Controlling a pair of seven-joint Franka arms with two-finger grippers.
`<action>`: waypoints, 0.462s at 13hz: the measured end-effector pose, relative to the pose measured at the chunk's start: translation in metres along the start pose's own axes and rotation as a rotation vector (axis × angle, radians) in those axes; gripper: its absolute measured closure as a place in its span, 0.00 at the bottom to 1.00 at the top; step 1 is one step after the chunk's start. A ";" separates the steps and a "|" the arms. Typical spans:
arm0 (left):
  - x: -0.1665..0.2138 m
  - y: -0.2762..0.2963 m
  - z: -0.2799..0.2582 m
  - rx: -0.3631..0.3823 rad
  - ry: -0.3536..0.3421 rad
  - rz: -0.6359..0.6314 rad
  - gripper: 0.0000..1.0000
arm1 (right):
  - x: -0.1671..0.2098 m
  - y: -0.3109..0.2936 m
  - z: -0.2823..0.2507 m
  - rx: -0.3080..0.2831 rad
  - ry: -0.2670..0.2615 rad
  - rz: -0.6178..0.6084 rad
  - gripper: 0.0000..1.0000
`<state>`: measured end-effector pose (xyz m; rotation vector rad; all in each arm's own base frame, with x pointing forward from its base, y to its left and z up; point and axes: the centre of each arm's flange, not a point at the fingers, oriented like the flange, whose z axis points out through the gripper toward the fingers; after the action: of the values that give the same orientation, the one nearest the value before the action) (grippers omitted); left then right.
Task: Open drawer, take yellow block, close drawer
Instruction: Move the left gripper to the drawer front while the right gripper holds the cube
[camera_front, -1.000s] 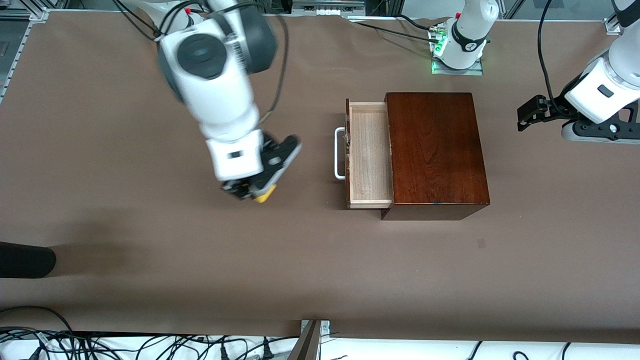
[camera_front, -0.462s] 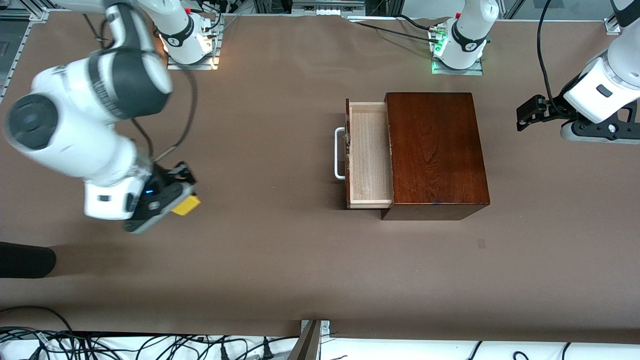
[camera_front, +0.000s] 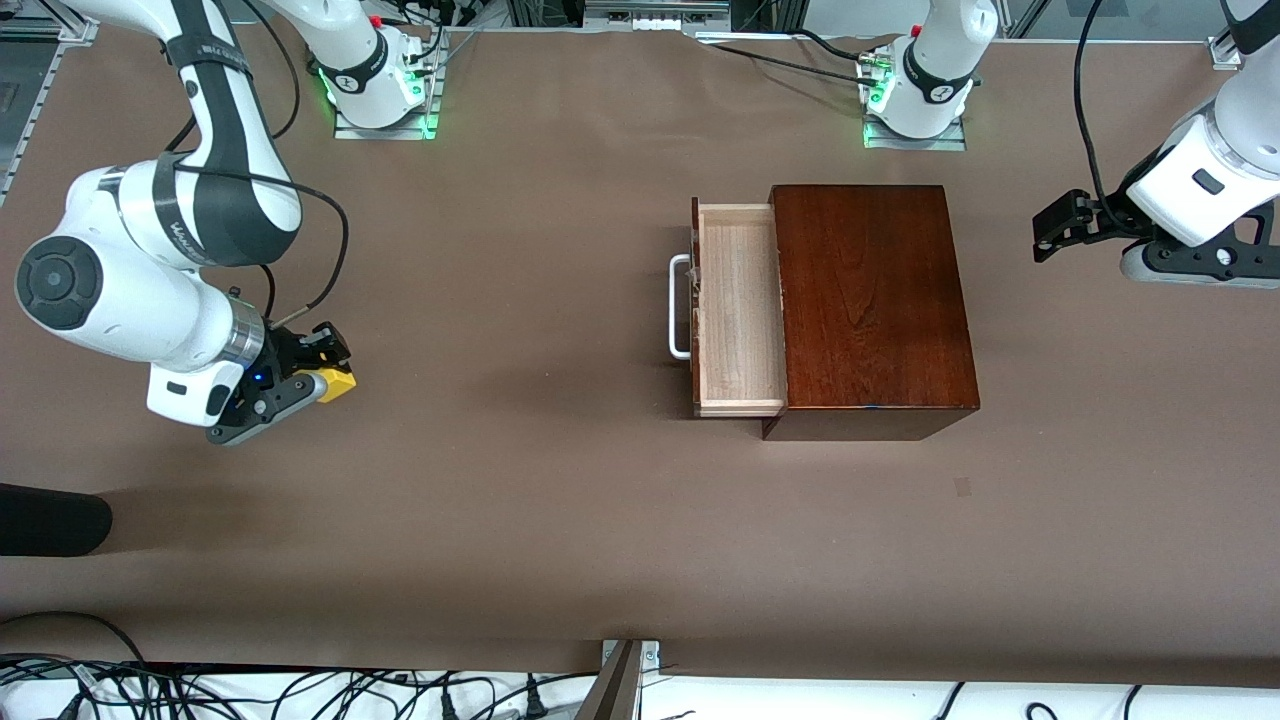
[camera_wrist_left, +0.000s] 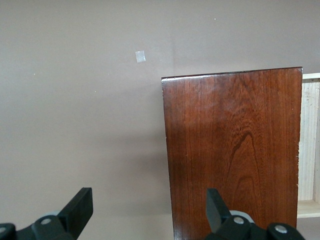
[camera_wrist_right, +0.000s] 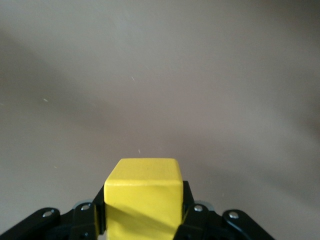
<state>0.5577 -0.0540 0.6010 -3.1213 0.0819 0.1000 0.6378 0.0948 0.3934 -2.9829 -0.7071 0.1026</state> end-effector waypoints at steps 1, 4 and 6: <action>0.000 0.000 0.000 0.000 0.000 0.000 0.00 | -0.010 0.001 0.012 -0.005 -0.004 0.030 0.44; -0.002 0.007 0.001 0.001 -0.012 0.014 0.00 | -0.040 -0.003 0.048 -0.029 -0.009 0.134 0.44; -0.008 0.034 0.008 0.003 -0.067 0.066 0.00 | -0.063 -0.007 0.074 -0.056 -0.007 0.170 0.44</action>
<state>0.5473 -0.0870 0.5935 -3.1092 0.1833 0.2052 0.5725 0.0775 0.3230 -3.0928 -0.4626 0.1047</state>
